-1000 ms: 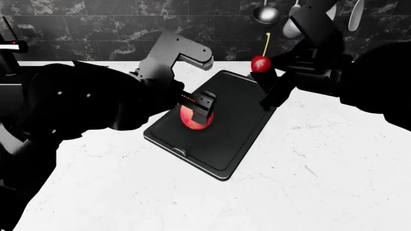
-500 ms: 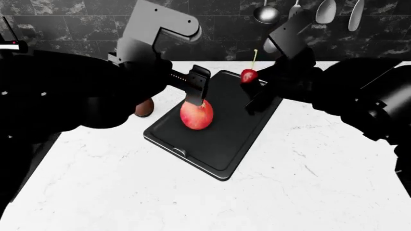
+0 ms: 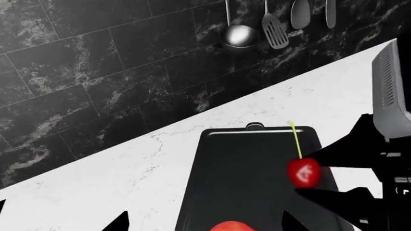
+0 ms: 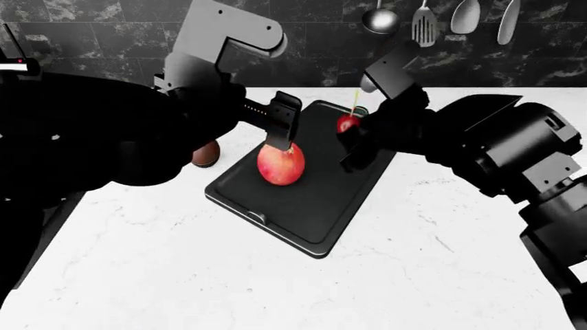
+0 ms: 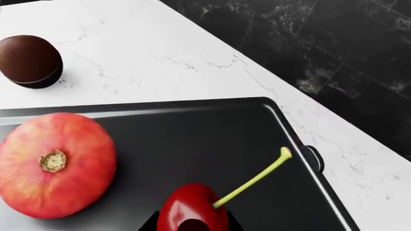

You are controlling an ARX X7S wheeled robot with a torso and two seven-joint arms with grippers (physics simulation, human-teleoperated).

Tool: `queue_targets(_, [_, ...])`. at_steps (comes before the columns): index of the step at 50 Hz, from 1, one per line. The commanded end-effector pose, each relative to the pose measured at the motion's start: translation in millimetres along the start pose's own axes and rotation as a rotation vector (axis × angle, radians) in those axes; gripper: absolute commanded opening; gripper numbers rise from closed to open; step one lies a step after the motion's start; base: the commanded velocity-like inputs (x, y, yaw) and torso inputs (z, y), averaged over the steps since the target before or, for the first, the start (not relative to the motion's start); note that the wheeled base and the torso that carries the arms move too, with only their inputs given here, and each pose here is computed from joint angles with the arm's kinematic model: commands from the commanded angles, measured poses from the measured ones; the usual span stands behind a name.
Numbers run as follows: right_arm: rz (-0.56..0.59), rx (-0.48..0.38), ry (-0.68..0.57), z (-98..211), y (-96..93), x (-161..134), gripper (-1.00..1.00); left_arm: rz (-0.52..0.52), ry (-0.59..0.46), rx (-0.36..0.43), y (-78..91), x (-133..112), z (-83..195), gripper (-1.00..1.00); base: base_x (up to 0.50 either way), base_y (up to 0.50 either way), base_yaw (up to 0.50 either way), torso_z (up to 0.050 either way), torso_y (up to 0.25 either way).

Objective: Pick up the fruits and vegetables and place them in the sink. Turn on the sink faucet to wash them. Then turn the sink off and put them in the tray.

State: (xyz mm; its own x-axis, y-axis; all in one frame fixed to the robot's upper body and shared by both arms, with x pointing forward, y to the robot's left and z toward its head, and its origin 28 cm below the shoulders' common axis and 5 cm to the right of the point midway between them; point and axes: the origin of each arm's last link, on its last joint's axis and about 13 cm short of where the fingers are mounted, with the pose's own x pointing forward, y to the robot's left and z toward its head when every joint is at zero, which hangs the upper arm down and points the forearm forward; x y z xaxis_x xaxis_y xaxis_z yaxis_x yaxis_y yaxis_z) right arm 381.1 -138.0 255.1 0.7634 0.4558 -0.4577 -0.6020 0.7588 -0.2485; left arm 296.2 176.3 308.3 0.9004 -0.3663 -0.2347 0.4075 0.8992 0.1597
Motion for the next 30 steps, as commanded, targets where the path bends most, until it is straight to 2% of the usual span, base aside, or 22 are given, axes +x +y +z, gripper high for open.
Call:
queue_targets(1, [0.011,-0.001,0.036,-1.6,-2.8,11.4,-1.0,-0.001,-0.002,-0.007,0.9,0.4,-0.1,1.0,0.0,0.0,0.0,0.0,0.0])
queue_targets(30, [0.075,-0.011,0.099,-8.2,0.8,29.1,-1.0,0.003,0.002,-0.007,2.5,2.2,-2.4,1.0,0.0,0.0,0.0,0.0,0.0])
